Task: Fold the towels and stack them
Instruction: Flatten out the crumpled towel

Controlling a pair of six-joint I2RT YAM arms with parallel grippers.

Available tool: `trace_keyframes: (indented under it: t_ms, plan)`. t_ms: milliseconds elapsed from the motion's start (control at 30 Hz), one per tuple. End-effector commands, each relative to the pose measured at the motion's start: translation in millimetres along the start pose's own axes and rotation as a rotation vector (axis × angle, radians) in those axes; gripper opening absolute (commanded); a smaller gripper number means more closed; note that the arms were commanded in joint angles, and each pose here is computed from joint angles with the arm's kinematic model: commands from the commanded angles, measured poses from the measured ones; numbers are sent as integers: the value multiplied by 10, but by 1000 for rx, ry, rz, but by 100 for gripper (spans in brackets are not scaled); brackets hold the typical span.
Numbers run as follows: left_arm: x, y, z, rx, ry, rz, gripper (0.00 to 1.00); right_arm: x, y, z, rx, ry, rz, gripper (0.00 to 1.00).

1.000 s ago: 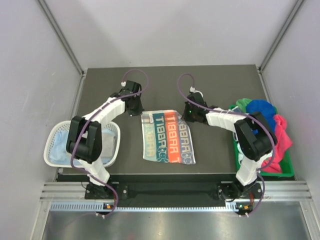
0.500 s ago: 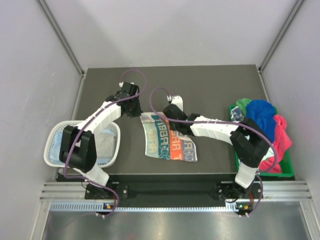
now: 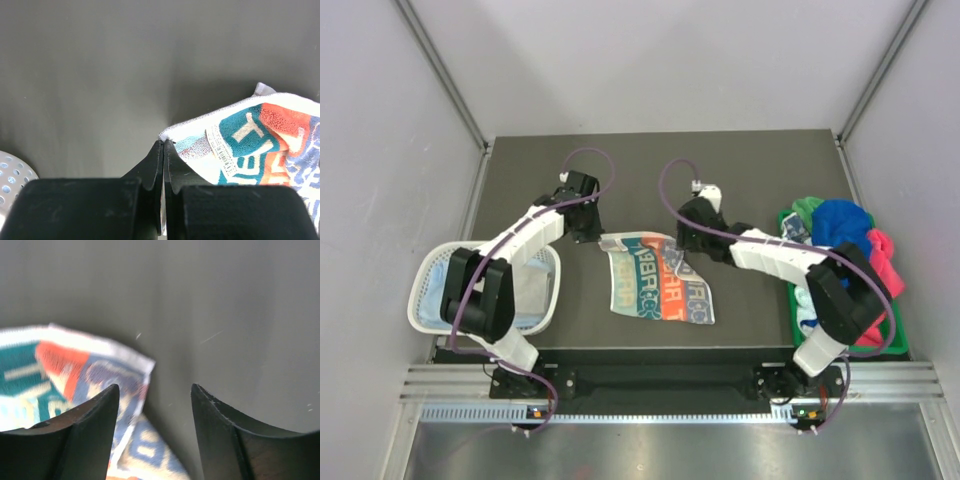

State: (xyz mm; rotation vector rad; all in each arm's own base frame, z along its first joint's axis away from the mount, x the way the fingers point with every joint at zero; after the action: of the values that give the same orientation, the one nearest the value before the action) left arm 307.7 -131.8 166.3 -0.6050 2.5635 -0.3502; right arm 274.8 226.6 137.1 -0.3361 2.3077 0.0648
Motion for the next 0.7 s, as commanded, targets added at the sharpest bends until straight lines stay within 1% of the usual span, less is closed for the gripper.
trace_keyframes:
  t_ms: [0,33,100,167,367,400,467,500,533,600,633,667]
  plan:
    - [-40,16,3,-18,-19,16,0,-184,-210,17,-87,-50,169,58]
    - [-40,17,-2,-18,-19,16,0,-158,-199,55,-132,-26,183,56]
    - [-43,21,-4,-22,-21,20,0,-180,-208,108,-163,-20,220,56]
    - [-48,20,-8,-26,-21,20,0,-150,-153,160,-219,1,239,56]
    - [-41,29,-19,-30,-20,18,0,-12,-43,310,-345,54,382,58]
    - [-40,31,-14,-32,-20,19,0,53,-38,322,-341,72,418,59]
    - [-47,31,-30,-32,-24,20,0,99,-39,336,-338,63,451,62]
    - [-50,34,-30,-33,-25,19,0,191,-50,336,-326,81,483,62]
    - [-56,34,-37,-34,-28,20,0,179,-54,320,-328,57,503,62]
    - [-54,35,-33,-35,-27,20,0,260,-63,328,-323,63,545,63]
    - [-57,30,-32,-32,-28,20,0,271,-57,331,-331,59,559,62]
    - [-55,33,-34,-31,-28,20,0,248,-41,337,-358,36,572,56]
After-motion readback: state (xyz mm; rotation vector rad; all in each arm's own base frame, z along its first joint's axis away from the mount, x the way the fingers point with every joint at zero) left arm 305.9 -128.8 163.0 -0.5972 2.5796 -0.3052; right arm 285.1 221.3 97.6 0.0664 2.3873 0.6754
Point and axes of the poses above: each gripper's point midway between its finger pads, its own z axis out along the fingers, its own y axis along the line the jaws close on, x = y × z, the point moved 9 cm from there along -z, back along the fingers, and after that the axes turned 15 degrees about -z, right-handed, at the moved point
